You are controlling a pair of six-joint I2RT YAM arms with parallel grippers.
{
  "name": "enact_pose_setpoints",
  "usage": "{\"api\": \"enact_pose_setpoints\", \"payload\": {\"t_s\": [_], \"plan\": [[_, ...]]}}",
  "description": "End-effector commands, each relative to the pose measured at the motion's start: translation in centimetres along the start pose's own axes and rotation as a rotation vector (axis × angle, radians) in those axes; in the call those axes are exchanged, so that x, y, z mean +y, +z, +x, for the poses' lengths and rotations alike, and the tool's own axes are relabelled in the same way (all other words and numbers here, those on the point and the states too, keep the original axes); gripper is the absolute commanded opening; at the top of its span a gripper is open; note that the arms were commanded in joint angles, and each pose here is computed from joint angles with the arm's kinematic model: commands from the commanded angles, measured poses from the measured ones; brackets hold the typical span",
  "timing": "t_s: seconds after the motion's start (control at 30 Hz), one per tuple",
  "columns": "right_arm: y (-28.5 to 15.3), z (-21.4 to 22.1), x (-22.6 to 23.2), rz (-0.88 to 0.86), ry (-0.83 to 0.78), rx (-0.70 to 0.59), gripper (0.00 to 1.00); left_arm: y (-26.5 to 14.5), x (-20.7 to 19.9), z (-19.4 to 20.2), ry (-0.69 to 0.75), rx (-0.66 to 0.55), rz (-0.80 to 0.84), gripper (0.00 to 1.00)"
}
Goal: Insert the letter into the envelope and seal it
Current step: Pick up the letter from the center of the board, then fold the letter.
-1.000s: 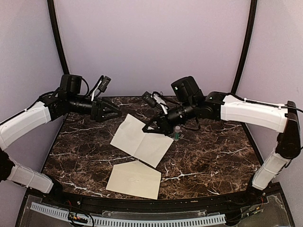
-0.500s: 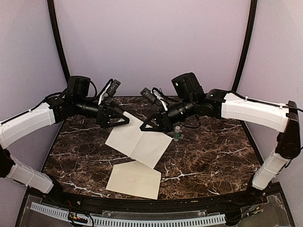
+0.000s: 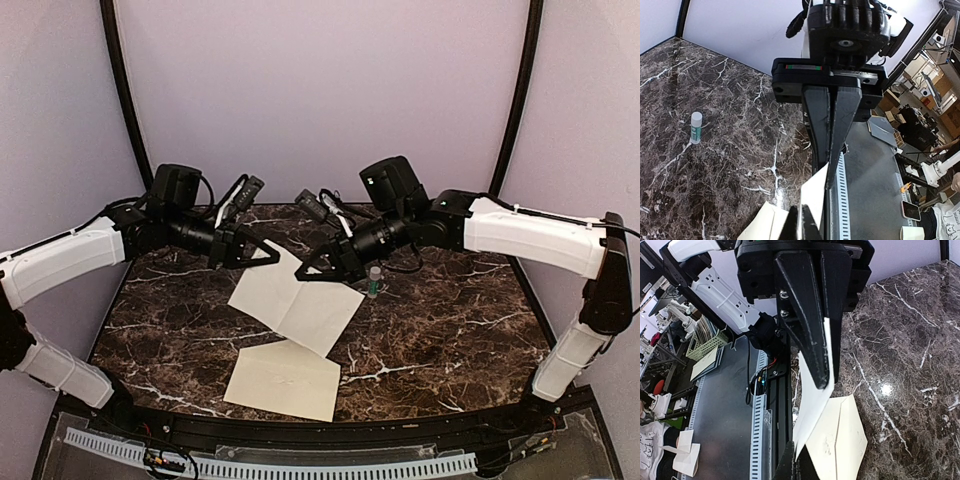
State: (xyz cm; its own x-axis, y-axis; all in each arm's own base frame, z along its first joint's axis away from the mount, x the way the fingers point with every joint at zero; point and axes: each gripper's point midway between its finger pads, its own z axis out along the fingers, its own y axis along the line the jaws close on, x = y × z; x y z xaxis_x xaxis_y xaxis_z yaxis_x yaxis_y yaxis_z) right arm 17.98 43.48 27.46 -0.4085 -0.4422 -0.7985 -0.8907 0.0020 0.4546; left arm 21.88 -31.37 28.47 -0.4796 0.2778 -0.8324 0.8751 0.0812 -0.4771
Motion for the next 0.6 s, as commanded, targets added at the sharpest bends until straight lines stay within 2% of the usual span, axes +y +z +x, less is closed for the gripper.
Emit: {"api": "enact_pose_setpoints", "payload": {"t_s": [0.0, 0.07, 0.1, 0.13, 0.2, 0.23, 0.3, 0.37, 0.43, 0.57], "plan": [[-0.4, -0.2, -0.4, 0.004, -0.005, -0.005, 0.0, -0.5, -0.8, -0.8, 0.05, -0.007, -0.019, 0.0], [-0.5, 0.1, -0.5, 0.011, 0.001, 0.0, 0.0, -0.6, -0.5, -0.8, 0.047, -0.001, -0.035, 0.04], [-0.5, 0.2, -0.5, 0.015, 0.003, 0.0, 0.0, -0.6, -0.4, -0.6, 0.038, 0.005, -0.045, 0.16], [-0.6, 0.2, -0.5, 0.018, 0.001, -0.001, 0.0, -0.7, -0.2, -0.7, 0.059, 0.007, -0.061, 0.21], [-0.8, 0.3, -0.5, 0.025, 0.004, -0.003, 0.0, -1.0, 0.2, -0.8, 0.059, 0.007, -0.097, 0.49], [-0.9, 0.3, -0.5, 0.029, 0.002, -0.007, 0.0, -1.4, 0.4, -1.1, 0.063, -0.005, -0.119, 0.66], [-1.2, 0.1, -0.4, 0.04, -0.002, -0.021, 0.0, -2.4, 1.1, -1.8, 0.046, -0.047, -0.191, 0.79], [-1.5, -0.1, -0.4, 0.054, -0.007, -0.039, 0.0, -3.9, 2.1, -2.5, 0.004, -0.108, -0.271, 0.88], [-1.8, -0.3, -0.6, 0.08, -0.014, -0.055, 0.0, -5.2, 2.9, -2.6, -0.052, -0.148, -0.327, 0.9], [-2.1, -0.5, -1.0, 0.116, -0.021, -0.076, 0.0, -5.4, 2.5, -0.8, -0.182, -0.141, -0.31, 0.88]]}}
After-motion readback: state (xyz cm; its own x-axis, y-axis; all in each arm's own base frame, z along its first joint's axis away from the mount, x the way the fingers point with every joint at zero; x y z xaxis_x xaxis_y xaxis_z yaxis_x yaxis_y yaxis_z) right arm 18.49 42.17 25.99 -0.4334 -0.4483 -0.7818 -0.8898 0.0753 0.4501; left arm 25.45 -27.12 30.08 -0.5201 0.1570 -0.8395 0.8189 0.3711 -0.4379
